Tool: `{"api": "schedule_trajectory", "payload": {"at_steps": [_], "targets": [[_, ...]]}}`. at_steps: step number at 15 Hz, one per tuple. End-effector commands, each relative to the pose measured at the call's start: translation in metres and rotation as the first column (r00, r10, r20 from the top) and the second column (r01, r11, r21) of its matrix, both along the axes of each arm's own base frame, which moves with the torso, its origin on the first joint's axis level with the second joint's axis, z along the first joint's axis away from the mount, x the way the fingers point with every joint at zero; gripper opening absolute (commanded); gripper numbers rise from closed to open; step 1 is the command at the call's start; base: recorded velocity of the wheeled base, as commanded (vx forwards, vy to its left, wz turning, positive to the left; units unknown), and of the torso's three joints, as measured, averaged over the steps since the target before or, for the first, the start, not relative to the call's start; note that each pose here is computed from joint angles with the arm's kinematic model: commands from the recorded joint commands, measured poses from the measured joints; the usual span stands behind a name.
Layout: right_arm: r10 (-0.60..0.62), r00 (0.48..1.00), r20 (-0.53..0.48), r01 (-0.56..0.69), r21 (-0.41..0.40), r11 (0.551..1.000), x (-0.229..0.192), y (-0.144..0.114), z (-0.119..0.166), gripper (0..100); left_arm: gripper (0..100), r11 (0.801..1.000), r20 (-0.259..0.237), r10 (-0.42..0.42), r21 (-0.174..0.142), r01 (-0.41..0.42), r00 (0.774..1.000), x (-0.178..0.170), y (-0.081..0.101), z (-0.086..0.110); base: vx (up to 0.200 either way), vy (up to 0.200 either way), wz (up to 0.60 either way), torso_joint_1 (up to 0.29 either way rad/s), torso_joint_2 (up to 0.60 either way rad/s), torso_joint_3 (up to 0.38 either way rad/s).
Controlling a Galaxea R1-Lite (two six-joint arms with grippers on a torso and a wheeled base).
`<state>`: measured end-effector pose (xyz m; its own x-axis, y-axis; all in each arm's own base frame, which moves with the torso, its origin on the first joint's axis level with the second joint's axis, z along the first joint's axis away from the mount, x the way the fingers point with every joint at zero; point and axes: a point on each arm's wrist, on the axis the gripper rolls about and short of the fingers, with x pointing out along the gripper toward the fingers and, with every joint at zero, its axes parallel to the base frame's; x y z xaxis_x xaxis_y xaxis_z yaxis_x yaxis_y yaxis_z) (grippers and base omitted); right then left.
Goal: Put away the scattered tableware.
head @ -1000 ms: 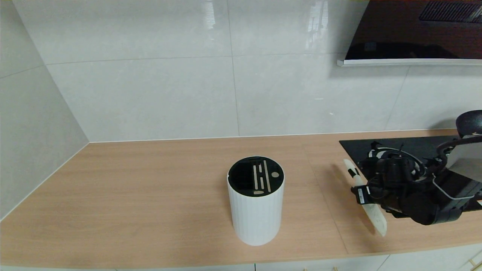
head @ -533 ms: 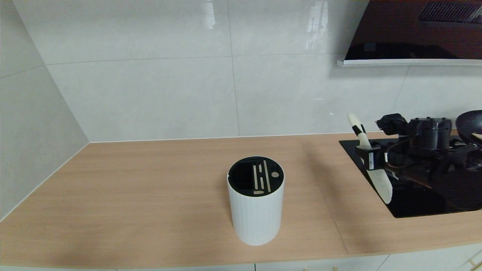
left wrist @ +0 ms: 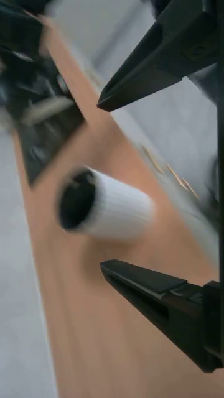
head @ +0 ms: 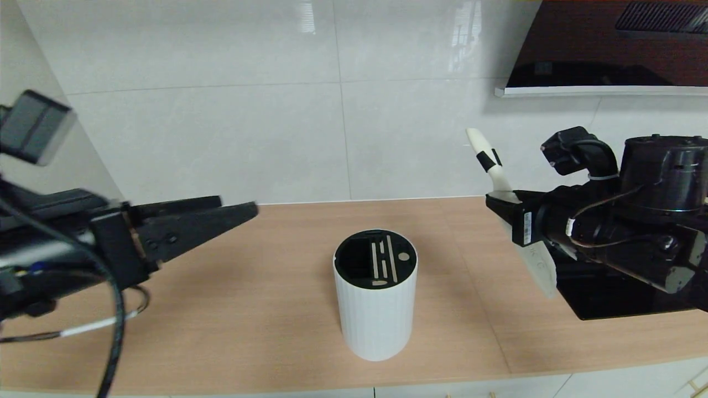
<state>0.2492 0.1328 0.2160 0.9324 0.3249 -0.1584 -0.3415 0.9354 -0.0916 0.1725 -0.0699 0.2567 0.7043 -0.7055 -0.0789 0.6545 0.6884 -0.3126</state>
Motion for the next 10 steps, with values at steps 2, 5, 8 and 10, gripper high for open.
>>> {"api": "schedule_trajectory", "payload": {"at_steps": [2, 5, 8, 10], "targets": [[0.136, 0.991, 0.016, -0.137, 0.054, 0.989, -0.039, 0.027, 0.017, 0, 100, 0.973, -0.19, -0.176, -0.183, 0.141, 0.966, 0.07, -0.084, -0.036, 0.0, 0.0, 0.0, 0.0, 0.0, 0.0], [0.188, 0.982, 0.004, -0.187, 0.065, 0.98, -0.059, 0.051, 0.015, 0, 100, 0.957, -0.208, -0.22, -0.237, 0.169, 0.953, 0.073, -0.102, -0.033, 0.0, 0.0, 0.0, 0.0, 0.0, 0.0], [0.254, 0.966, -0.05, -0.249, 0.094, 0.964, -0.067, 0.079, 0.003, 0, 100, 0.948, -0.256, -0.208, -0.291, 0.13, 0.944, 0.079, -0.11, -0.039, 0.0, 0.0, 0.0, 0.0, 0.0, 0.0], [0.258, 0.964, -0.065, -0.251, 0.097, 0.963, -0.067, 0.083, -0.001, 0, 100, 0.948, -0.246, -0.203, -0.292, 0.127, 0.948, 0.082, -0.113, -0.043, 0.0, 0.0, 0.0, 0.0, 0.0, 0.0]]}}
